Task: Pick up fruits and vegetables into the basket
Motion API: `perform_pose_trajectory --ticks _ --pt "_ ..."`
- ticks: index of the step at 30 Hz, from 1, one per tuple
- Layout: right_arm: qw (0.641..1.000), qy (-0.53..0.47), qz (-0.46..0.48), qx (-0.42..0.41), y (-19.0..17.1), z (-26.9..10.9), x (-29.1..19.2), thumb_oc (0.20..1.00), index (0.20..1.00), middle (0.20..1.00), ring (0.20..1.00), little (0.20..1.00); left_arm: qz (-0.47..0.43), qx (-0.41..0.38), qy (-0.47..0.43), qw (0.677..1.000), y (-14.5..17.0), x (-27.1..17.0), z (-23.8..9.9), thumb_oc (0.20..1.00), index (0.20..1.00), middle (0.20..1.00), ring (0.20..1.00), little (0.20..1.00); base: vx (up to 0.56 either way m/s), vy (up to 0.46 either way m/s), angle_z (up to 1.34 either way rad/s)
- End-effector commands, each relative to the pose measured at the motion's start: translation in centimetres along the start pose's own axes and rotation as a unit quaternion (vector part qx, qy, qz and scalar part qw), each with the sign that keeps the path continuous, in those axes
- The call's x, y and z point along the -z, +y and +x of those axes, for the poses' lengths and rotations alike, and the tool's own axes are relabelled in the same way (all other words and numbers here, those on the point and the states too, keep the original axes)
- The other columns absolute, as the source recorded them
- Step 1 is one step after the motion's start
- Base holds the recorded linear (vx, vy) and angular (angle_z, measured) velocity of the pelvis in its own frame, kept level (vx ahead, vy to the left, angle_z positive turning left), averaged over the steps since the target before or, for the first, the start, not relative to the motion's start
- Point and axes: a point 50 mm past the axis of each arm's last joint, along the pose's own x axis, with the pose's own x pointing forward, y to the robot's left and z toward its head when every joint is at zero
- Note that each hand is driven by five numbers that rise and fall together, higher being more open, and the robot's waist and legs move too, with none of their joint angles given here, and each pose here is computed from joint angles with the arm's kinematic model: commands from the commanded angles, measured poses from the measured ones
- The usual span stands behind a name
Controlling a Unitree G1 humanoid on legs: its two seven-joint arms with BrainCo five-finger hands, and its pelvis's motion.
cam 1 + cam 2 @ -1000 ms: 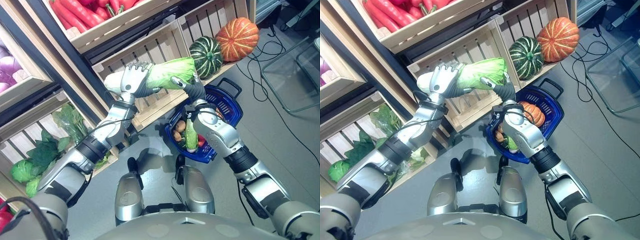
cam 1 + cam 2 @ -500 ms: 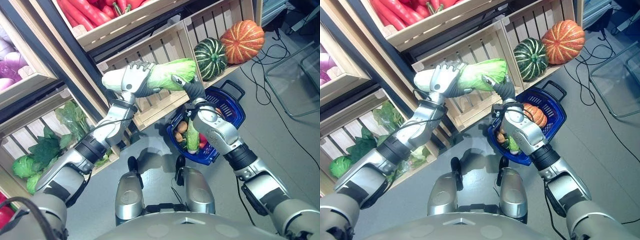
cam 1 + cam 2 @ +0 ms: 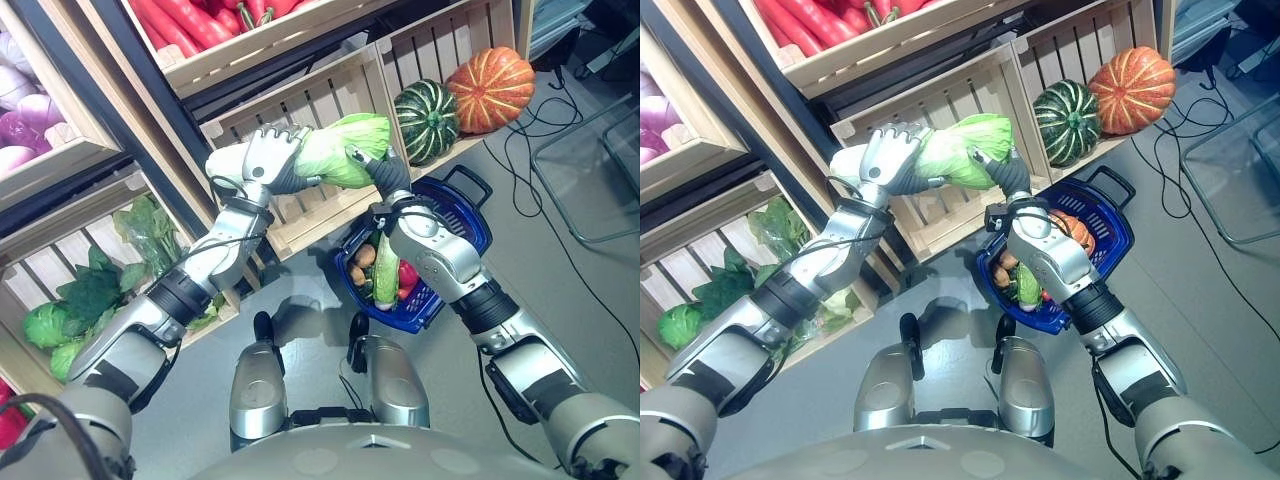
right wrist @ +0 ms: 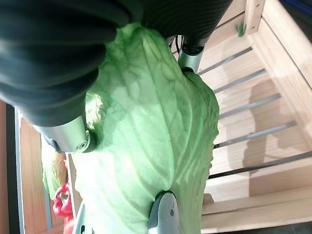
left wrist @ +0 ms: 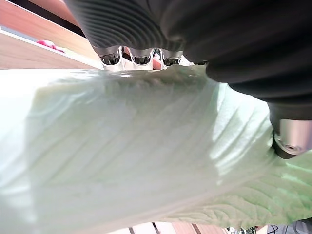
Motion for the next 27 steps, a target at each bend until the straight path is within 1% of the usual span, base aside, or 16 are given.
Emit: perform_pose_trajectory --ticks 1,3,4,6,8,11,17,22,27 --pt "0.984 -0.079 0.047 -0.152 6.3 -0.2 -4.2 0.200 0.200 0.200 0.200 0.200 -0.019 -0.084 -0.197 0.977 3.7 -7.8 1.0 1.000 1.000 1.000 1.000 1.000 0.00 -0.029 0.07" --pt "0.984 -0.084 0.048 -0.147 6.0 -0.1 -4.4 0.200 0.200 0.200 0.200 0.200 -0.028 -0.058 -0.191 0.980 3.3 -7.7 1.0 1.000 1.000 1.000 1.000 1.000 0.00 -0.014 0.02" --pt "0.985 -0.087 0.047 -0.142 5.7 -0.1 -4.4 0.200 0.200 0.200 0.200 0.200 -0.050 -0.028 -0.175 0.983 2.7 -7.5 0.9 1.000 1.000 1.000 1.000 1.000 0.00 0.000 0.00" --pt "0.986 -0.089 0.047 -0.135 5.3 0.0 -4.4 0.200 0.200 0.200 0.200 0.200 -0.061 -0.009 -0.162 0.985 2.2 -7.2 0.9 1.000 1.000 1.000 1.000 1.000 0.00 0.000 0.00" --pt "0.987 -0.095 0.046 -0.119 4.6 0.1 -4.5 0.200 0.200 0.200 0.200 0.200 -0.091 0.027 -0.130 0.987 1.1 -6.7 0.6 1.000 1.000 1.000 1.000 1.000 0.00 0.000 0.00" --pt "0.990 -0.110 0.036 -0.081 2.7 0.1 -4.5 0.200 0.200 0.200 0.200 0.200 -0.124 0.079 -0.067 0.987 -0.9 -5.2 -0.1 1.000 1.000 1.000 1.000 1.000 0.00 0.000 0.00" --pt "0.991 -0.130 0.002 -0.018 -1.5 -0.3 -4.5 0.200 0.200 0.200 0.200 0.200 -0.194 0.125 0.044 0.972 -4.0 -2.3 -2.5 1.000 1.000 1.000 1.000 1.000 0.00 0.000 0.00" --pt "0.988 -0.146 -0.034 0.039 -5.2 -1.3 -4.6 0.200 0.200 0.200 0.200 0.200 -0.213 0.111 0.107 0.965 -5.1 0.4 -4.6 1.000 1.000 1.000 1.000 1.000 -0.02 -0.017 -0.02" --pt "0.980 -0.156 -0.073 0.099 -8.5 -2.5 -4.7 0.200 0.200 0.200 0.200 0.200 -0.250 0.076 0.127 0.957 -4.7 2.0 -5.9 1.000 1.000 1.000 1.000 1.000 -0.06 -0.025 -0.06"
